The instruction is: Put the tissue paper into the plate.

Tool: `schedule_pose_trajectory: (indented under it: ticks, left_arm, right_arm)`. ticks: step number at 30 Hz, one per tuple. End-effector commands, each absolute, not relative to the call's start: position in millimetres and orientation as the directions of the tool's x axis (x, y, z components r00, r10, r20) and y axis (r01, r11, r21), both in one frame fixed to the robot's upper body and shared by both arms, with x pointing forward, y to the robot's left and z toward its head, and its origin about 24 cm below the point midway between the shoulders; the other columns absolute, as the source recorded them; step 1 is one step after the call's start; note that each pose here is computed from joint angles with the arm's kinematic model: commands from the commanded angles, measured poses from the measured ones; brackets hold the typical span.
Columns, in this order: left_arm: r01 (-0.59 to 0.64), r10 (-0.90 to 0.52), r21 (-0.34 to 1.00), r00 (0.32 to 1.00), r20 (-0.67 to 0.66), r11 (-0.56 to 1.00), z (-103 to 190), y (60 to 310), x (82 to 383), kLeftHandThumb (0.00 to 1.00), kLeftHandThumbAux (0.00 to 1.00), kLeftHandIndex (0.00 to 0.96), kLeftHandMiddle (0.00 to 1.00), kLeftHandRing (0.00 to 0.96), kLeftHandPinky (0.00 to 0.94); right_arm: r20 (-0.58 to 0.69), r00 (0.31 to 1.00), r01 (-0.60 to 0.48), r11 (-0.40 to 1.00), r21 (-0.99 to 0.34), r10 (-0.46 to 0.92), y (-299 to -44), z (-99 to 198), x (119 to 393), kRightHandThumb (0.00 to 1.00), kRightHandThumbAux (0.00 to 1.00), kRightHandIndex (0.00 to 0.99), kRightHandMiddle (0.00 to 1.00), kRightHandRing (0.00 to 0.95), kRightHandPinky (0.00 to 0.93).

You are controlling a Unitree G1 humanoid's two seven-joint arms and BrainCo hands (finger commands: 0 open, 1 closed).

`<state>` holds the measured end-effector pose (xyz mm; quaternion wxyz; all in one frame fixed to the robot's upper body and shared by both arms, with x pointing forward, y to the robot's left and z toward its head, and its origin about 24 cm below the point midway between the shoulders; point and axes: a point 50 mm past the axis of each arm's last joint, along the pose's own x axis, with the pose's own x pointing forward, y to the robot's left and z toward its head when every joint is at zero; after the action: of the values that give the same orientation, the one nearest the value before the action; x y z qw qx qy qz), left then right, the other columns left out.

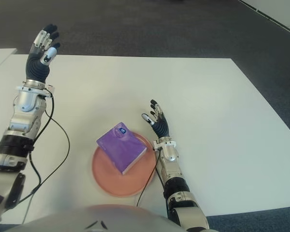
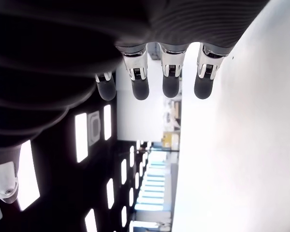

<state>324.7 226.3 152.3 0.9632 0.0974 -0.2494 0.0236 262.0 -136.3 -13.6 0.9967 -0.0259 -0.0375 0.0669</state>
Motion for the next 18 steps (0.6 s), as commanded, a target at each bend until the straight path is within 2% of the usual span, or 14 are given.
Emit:
schedule_pose_trajectory:
  ticks: [1, 3, 11, 18]
  left_arm:
    - [-0.128, 0.05, 0.143, 0.89, 0.454, 0.981, 145.6, 225.4, 326.5, 0.045, 0.368, 0.0, 0.0, 0.0, 0.0]
    - [-0.132, 0.054, 0.143, 0.892, 0.449, 0.981, 142.6, 224.9, 324.6, 0.048, 0.368, 0.0, 0.0, 0.0, 0.0]
    - [-0.133, 0.065, 0.165, 0.927, 0.368, 0.977, 93.2, 206.7, 320.0, 0.033, 0.362, 0.0, 0.0, 0.0, 0.0]
    - [-0.122, 0.078, 0.19, 0.971, 0.224, 0.974, 60.7, 212.3, 325.1, 0.015, 0.381, 0.0, 0.0, 0.0, 0.0]
  right_arm:
    - [-0.105, 0.988, -0.115, 0.993, -0.034, 0.111, -142.4, -48.9, 237.5, 0.0, 0.493, 0.0, 0.0, 0.0, 0.0]
    - [-0.105, 0.988, -0.114, 0.993, -0.034, 0.11, -142.6, -49.0, 237.4, 0.0, 0.494, 0.0, 0.0, 0.0, 0.0]
    - [-0.099, 0.99, -0.109, 0.993, -0.034, 0.105, -143.8, -48.8, 237.3, 0.0, 0.512, 0.0, 0.0, 0.0, 0.0]
    - [-0.101, 0.99, -0.104, 0.994, -0.016, 0.102, -145.0, -49.4, 236.3, 0.0, 0.512, 0.0, 0.0, 0.0, 0.0]
